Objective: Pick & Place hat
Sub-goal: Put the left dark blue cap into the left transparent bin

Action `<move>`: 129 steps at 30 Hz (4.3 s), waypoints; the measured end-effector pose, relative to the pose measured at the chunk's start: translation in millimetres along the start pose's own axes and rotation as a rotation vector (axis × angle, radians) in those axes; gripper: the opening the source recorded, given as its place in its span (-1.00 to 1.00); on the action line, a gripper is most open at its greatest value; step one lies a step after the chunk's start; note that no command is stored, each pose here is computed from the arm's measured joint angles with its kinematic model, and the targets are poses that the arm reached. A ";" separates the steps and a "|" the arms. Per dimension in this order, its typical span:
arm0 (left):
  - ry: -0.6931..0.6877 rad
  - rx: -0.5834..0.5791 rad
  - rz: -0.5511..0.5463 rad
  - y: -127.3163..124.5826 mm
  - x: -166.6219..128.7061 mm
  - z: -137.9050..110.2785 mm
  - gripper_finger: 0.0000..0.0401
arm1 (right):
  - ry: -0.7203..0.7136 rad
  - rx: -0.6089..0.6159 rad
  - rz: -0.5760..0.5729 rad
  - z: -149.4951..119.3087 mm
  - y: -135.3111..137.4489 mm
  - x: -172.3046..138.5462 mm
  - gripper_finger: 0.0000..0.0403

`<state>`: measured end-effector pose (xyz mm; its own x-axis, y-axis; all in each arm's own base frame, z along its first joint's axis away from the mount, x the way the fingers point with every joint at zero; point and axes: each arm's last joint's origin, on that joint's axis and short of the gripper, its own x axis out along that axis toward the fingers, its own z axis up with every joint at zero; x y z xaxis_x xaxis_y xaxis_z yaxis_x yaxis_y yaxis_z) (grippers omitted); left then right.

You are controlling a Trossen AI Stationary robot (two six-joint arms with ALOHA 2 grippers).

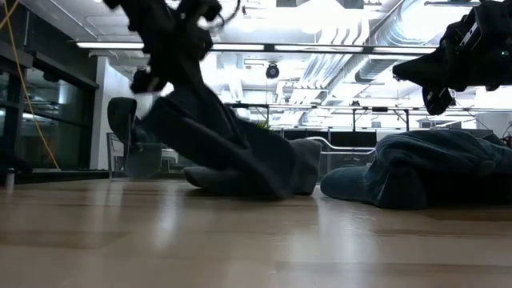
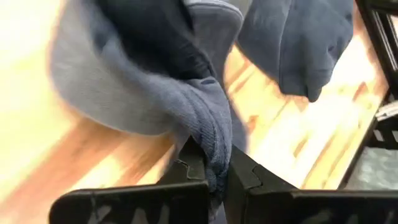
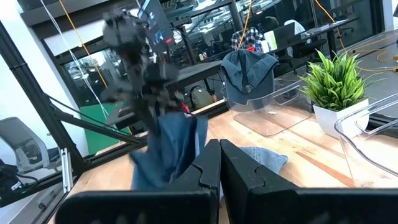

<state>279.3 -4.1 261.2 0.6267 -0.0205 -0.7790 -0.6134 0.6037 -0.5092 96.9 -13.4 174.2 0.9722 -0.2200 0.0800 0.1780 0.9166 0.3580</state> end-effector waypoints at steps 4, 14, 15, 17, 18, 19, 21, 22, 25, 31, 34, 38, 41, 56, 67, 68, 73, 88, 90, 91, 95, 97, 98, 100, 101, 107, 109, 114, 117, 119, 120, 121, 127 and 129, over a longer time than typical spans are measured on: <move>-0.013 0.013 0.068 -7.2 -20.6 6.9 -1.00 | 0.002 -0.001 -0.001 -0.1 0.0 0.0 -1.00; -0.055 0.048 0.095 -24.9 -54.2 21.3 -1.00 | 0.002 0.000 -0.001 -0.2 -0.1 0.0 -1.00; -0.056 0.048 0.097 -25.1 -55.0 21.5 -1.00 | 0.002 0.000 -0.001 -0.1 -0.1 0.0 -1.00; -0.056 0.047 0.106 -24.7 -55.6 21.4 -1.00 | 0.002 0.000 -0.001 -0.1 -0.1 0.0 -1.00; -0.054 0.043 0.113 -24.1 -55.6 21.0 -1.00 | 0.002 0.000 0.000 -0.1 0.0 0.0 -1.00; -0.053 0.041 0.119 -23.7 -55.7 20.8 -1.00 | 0.002 0.000 -0.001 -0.2 -0.1 0.0 -1.00; -0.057 0.032 0.119 -23.7 -55.7 21.0 -1.00 | 0.002 0.000 -0.001 -0.1 0.0 0.0 -1.00; -0.060 0.024 0.119 -23.8 -55.7 21.1 -1.00 | 0.002 -0.001 -0.001 -0.2 -0.1 0.0 -1.00; -0.071 0.014 0.110 -25.1 -56.4 22.3 -1.00 | 0.002 -0.001 -0.001 -0.2 0.0 0.0 -1.00; -0.114 0.017 0.114 -34.0 -78.9 32.9 -1.00 | 0.001 0.000 -0.001 -0.1 0.0 0.0 -1.00; -0.128 0.024 0.121 -36.4 -91.8 39.0 -1.00 | 0.002 0.000 -0.001 -0.1 0.0 0.0 -1.00; -0.164 0.015 0.124 -37.5 -104.0 47.5 -1.00 | 0.002 -0.001 0.000 -0.1 0.0 0.0 -1.00; -0.182 0.007 0.134 -36.0 -113.4 54.3 -1.00 | 0.002 0.000 0.000 -0.1 0.0 0.0 -1.00; -0.240 -0.016 0.294 -10.4 -149.9 81.9 -1.00 | 0.002 0.000 -0.001 -0.1 0.0 0.0 -1.00; -0.308 -0.097 0.431 20.8 -159.3 103.3 -1.00 | 0.003 -0.001 -0.001 -0.2 0.0 0.0 -1.00; -0.309 -0.105 0.439 23.6 -160.2 104.9 -1.00 | 0.003 0.000 -0.001 -0.2 -0.1 0.0 -1.00; -0.302 -0.157 0.453 37.3 -164.7 112.0 -1.00 | 0.003 -0.001 -0.001 -0.1 0.0 0.0 -1.00; -0.312 -0.277 0.529 71.1 -165.3 134.0 -1.00 | 0.003 -0.001 -0.001 -0.3 -0.1 0.0 -1.00; -0.304 -0.282 0.525 75.2 -162.4 138.7 -1.00 | 0.003 -0.001 -0.001 -0.2 -0.1 0.0 -1.00; -0.300 -0.285 0.522 77.0 -160.0 141.4 -1.00 | 0.003 -0.001 -0.001 -0.3 -0.1 0.0 -1.00; -0.279 -0.297 0.516 83.5 -152.5 149.2 -1.00 | 0.003 0.000 -0.001 -0.1 0.0 0.0 -1.00; -0.275 -0.303 0.505 87.5 -150.3 153.4 -1.00 | 0.003 0.000 -0.001 -0.3 -0.1 0.1 -1.00; -0.274 -0.311 0.502 90.1 -149.9 155.3 -1.00 | 0.003 -0.001 -0.001 -0.2 -0.1 0.0 -1.00; -0.269 -0.323 0.511 93.8 -148.6 157.4 -1.00 | 0.003 -0.001 -0.001 -0.3 -0.1 0.0 -1.00; -0.263 -0.328 0.517 95.4 -147.1 158.2 -1.00 | 0.003 -0.001 -0.001 -0.3 -0.1 0.0 -1.00; -0.220 -0.369 0.540 110.0 -147.0 161.4 -1.00 | 0.003 -0.001 -0.001 -0.3 -0.1 0.0 -1.00; -0.216 -0.382 0.546 115.0 -146.7 163.6 -1.00 | 0.003 0.000 -0.001 -0.3 -0.1 0.0 -1.00; -0.221 -0.407 0.549 122.0 -151.3 164.6 -1.00 | 0.003 -0.001 -0.001 -0.2 -0.1 0.0 -1.00; -0.217 -0.422 0.554 125.5 -153.0 164.6 -1.00 | 0.003 -0.001 -0.001 -0.3 -0.1 0.0 -1.00; -0.204 -0.430 0.560 127.3 -153.7 163.4 -1.00 | 0.003 0.000 -0.001 -0.2 -0.1 0.0 -1.00; -0.200 -0.434 0.560 128.7 -153.0 163.2 -1.00 | 0.003 0.000 -0.001 -0.2 -0.1 0.0 -1.00; -0.196 -0.437 0.555 130.0 -151.3 163.0 -1.00 | 0.003 -0.001 -0.001 -0.3 -0.1 0.0 -1.00; -0.171 -0.454 0.573 139.3 -136.1 159.2 -1.00 | 0.003 -0.001 -0.001 -0.3 -0.1 0.0 -1.00; -0.170 -0.471 0.586 144.8 -134.5 158.3 -1.00 | 0.003 0.000 -0.001 -0.2 0.0 0.0 -1.00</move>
<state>182.2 212.2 350.1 0.1784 0.3433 -0.9221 -0.9839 0.0745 -0.1627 97.0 -13.4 174.0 0.9726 -0.2195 0.0769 0.1786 0.9166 0.3577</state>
